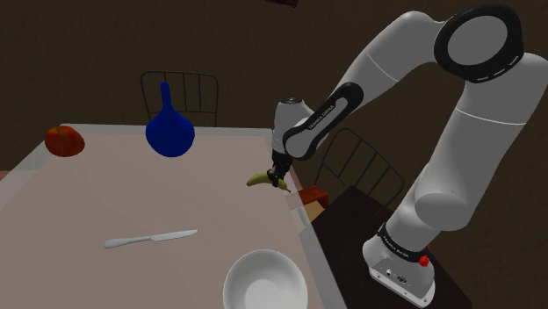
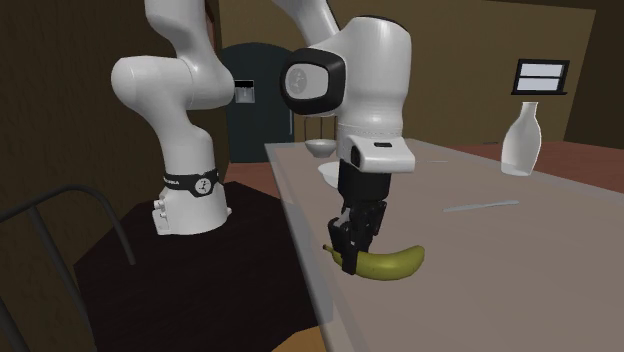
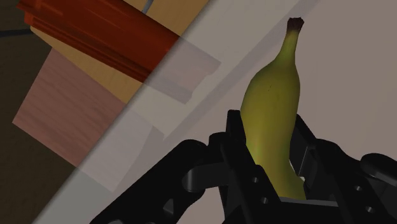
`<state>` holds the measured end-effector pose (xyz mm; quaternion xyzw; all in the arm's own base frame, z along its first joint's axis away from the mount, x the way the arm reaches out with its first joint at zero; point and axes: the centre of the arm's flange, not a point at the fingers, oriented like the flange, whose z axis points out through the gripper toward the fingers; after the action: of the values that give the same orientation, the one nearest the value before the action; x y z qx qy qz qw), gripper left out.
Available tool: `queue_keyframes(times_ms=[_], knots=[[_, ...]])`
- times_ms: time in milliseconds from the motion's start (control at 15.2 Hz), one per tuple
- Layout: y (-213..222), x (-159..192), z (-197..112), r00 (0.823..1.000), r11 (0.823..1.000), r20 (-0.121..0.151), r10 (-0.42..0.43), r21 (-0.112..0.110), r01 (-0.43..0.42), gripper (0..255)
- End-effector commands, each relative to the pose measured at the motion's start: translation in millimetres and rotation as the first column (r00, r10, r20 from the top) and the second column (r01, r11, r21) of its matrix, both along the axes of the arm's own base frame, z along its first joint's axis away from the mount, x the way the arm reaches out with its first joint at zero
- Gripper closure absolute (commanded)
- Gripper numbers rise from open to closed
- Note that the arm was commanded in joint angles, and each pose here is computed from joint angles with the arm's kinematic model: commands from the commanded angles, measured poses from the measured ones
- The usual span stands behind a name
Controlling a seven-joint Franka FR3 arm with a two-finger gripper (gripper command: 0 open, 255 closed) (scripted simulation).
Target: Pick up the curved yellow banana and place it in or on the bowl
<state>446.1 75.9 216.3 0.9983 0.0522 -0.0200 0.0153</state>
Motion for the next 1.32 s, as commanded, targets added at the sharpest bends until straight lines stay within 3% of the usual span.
queue_keyframes(times_ms=[0,198,1254], knots=[[0.0,0.2,0.1,1.0,1.0,0.0,0.0,0.0,0.0,255],[0.0,0.1,0.0,1.0,1.0,0.001,0.0,0.0,0.0,255],[0.0,0.1,84.5,1.0,1.0,0.001,0.0,0.0,0.0,255]])
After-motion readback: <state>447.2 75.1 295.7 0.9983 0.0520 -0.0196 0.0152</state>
